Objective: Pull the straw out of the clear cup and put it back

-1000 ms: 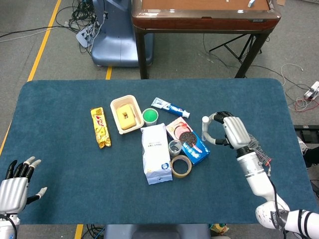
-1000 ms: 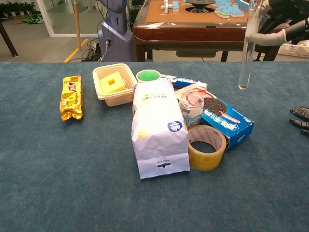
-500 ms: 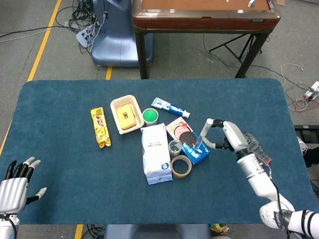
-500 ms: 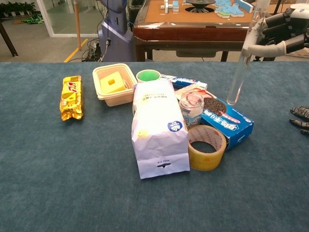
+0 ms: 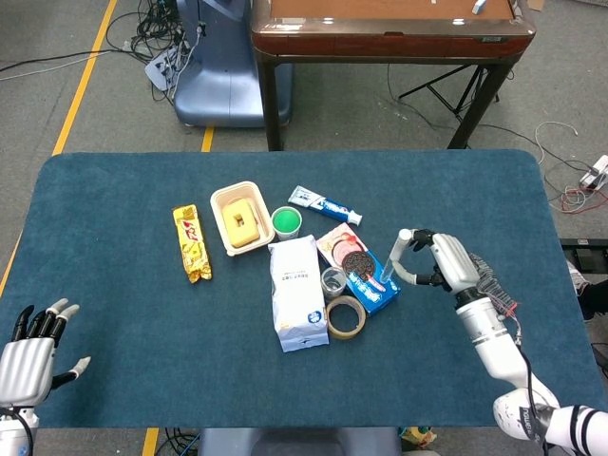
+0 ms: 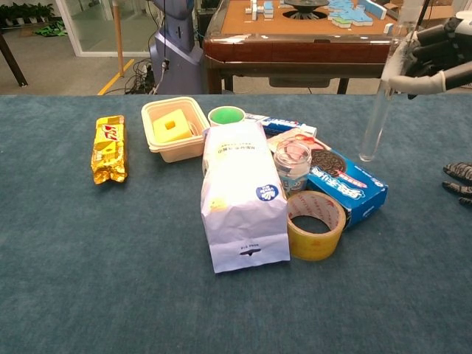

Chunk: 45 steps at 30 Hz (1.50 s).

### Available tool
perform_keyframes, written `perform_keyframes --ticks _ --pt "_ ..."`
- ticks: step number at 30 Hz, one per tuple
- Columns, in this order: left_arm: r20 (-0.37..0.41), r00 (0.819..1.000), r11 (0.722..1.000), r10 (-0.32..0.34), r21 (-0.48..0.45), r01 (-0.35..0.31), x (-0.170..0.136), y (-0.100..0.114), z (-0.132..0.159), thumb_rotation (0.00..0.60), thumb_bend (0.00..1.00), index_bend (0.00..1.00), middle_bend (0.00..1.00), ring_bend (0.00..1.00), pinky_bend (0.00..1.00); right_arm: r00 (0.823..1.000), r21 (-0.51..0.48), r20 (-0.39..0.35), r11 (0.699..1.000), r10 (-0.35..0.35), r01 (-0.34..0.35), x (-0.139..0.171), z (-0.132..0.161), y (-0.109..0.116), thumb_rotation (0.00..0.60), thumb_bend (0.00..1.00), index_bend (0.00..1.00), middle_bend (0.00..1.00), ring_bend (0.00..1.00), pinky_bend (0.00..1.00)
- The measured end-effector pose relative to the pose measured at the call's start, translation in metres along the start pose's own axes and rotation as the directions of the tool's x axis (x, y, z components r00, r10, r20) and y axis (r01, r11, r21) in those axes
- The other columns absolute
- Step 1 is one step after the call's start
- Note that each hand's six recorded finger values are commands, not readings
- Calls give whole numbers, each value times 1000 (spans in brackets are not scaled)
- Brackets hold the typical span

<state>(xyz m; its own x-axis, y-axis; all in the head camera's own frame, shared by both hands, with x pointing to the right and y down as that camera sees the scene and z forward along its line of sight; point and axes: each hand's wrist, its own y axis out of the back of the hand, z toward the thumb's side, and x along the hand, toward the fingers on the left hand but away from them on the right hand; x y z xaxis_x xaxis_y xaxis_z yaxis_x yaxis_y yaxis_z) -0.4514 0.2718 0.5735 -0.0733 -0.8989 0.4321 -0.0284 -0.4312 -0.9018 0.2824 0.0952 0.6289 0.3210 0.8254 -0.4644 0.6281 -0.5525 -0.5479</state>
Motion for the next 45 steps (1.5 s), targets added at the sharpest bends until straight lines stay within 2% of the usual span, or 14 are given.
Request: perform_keyframes --ticks 3,6,10,14,16,19,23,26,29,31,36,41,43,45 --pt "2 1000 1000 0 1 0 0 0 1 600 173 190 123 155 31 1000 -116 5 993 16 -15 2 -2 0 600 521 613 514 396 404" --pt "2 1000 1000 0 1 0 1 0 1 600 173 190 122 155 31 1000 -132 -3 991 10 -10 3 -4 3 600 521 613 514 396 404" --pt "3 1000 1000 -2 2 2 1 0 2 600 173 190 123 155 31 999 5 -37 1000 -28 28 2 -7 9 600 521 618 514 396 404" --pt "3 1000 1000 -2 3 2 1 0 2 600 173 190 122 155 31 995 188 -72 979 -65 78 3 -11 13 600 521 618 515 396 404" --pt "2 1000 1000 -3 3 2 1 0 2 600 173 190 122 155 31 995 210 -77 974 -67 82 3 -11 12 600 521 618 514 396 404" --pt "2 1000 1000 -4 3 4 1 0 2 600 173 190 122 155 31 995 165 -78 984 -59 71 4 -11 8 600 520 618 514 396 404" --pt "2 1000 1000 -4 4 4 0 1 3 600 173 190 122 155 31 997 2 -75 1000 -22 22 6 -9 3 600 519 618 515 396 404" --pt "3 1000 1000 -6 4 6 0 1 3 600 174 190 123 155 31 997 -113 -72 994 7 -15 7 -9 0 600 519 618 515 396 404" --pt "3 1000 1000 -8 6 8 0 0 3 600 174 190 123 155 31 997 -148 -75 989 10 -21 7 -10 1 600 519 618 514 396 404" --pt "3 1000 1000 -9 6 9 1 0 3 600 173 190 122 155 31 997 -120 -80 993 2 -12 7 -11 2 600 519 618 514 396 404" --pt "5 1000 1000 -10 8 10 1 0 4 600 173 190 123 155 31 992 113 -115 992 -48 61 6 -15 9 600 519 619 514 396 404" --pt "5 1000 1000 -13 10 13 2 0 5 600 173 190 122 155 31 977 371 -176 912 -118 177 5 -20 20 600 519 622 519 396 404" --pt "6 1000 1000 -14 10 14 2 0 5 600 173 190 122 155 31 975 397 -181 898 -126 190 5 -22 22 600 519 622 519 396 404" --pt "6 1000 1000 -13 10 13 2 0 5 600 174 190 122 155 31 977 367 -176 913 -119 177 5 -22 18 600 519 622 519 396 404"
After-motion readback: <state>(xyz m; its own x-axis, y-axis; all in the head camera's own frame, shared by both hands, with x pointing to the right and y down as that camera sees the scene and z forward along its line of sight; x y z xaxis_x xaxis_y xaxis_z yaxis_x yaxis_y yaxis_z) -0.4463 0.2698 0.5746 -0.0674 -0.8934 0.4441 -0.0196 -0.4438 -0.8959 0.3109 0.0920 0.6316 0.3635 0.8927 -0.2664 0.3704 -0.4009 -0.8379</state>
